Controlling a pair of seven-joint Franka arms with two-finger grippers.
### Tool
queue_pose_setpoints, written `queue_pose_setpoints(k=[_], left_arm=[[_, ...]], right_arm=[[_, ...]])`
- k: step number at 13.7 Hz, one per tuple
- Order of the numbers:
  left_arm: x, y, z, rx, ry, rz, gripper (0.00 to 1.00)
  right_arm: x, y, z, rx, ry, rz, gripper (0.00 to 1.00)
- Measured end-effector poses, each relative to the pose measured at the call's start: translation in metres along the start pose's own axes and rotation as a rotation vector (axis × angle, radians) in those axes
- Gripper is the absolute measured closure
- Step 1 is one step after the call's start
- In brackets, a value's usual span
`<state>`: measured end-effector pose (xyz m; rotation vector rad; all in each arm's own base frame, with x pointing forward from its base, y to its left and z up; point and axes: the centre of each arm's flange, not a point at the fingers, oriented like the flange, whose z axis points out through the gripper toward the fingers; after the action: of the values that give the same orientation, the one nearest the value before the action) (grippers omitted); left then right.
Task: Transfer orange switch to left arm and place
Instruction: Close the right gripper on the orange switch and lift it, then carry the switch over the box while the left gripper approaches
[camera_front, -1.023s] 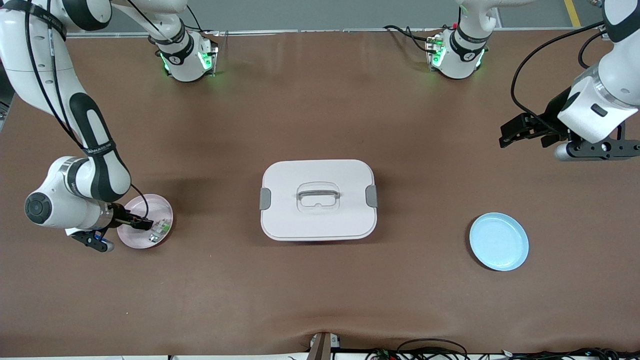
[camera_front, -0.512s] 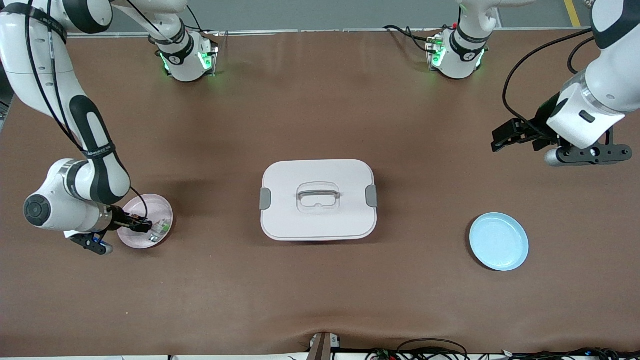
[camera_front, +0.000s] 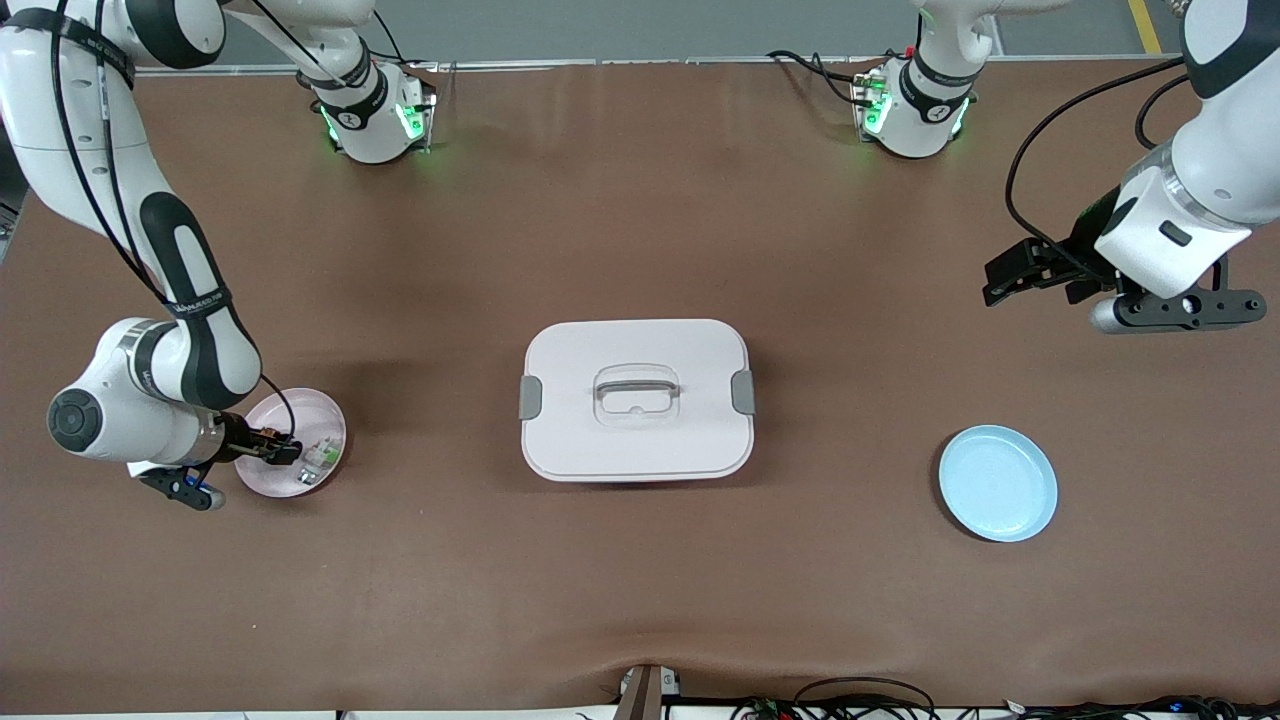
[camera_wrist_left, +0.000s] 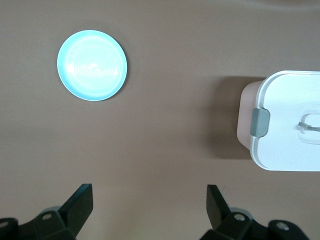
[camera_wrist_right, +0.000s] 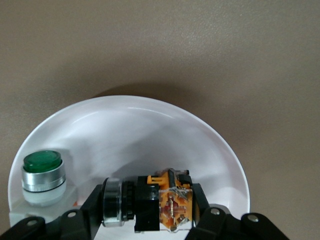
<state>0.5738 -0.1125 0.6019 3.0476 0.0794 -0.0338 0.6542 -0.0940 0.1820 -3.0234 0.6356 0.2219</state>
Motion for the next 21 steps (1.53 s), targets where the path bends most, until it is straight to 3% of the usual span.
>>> queue_pose_setpoints(k=[5,9,14,21], left_arm=[[0.0,0.0,0.0,-0.001,0.002,0.0,0.0],[0.001,0.0,-0.001,-0.003,0.011,0.0,0.0],[0.004,0.002,0.003,-0.005,0.013,0.007,0.0],[-0.001,0.031,0.008,-0.006,0.011,0.152,0.0]], right_arm=[[-0.001,0.0,0.001,-0.002,-0.01,-0.001,0.28],[-0.011,0.001,-0.017,-0.02,-0.095,-0.002,0.28],[-0.038,0.001,-0.098,-0.029,-0.192,0.01,0.28],[-0.094,-0.065,-0.169,0.056,-0.314,0.168,0.28]])
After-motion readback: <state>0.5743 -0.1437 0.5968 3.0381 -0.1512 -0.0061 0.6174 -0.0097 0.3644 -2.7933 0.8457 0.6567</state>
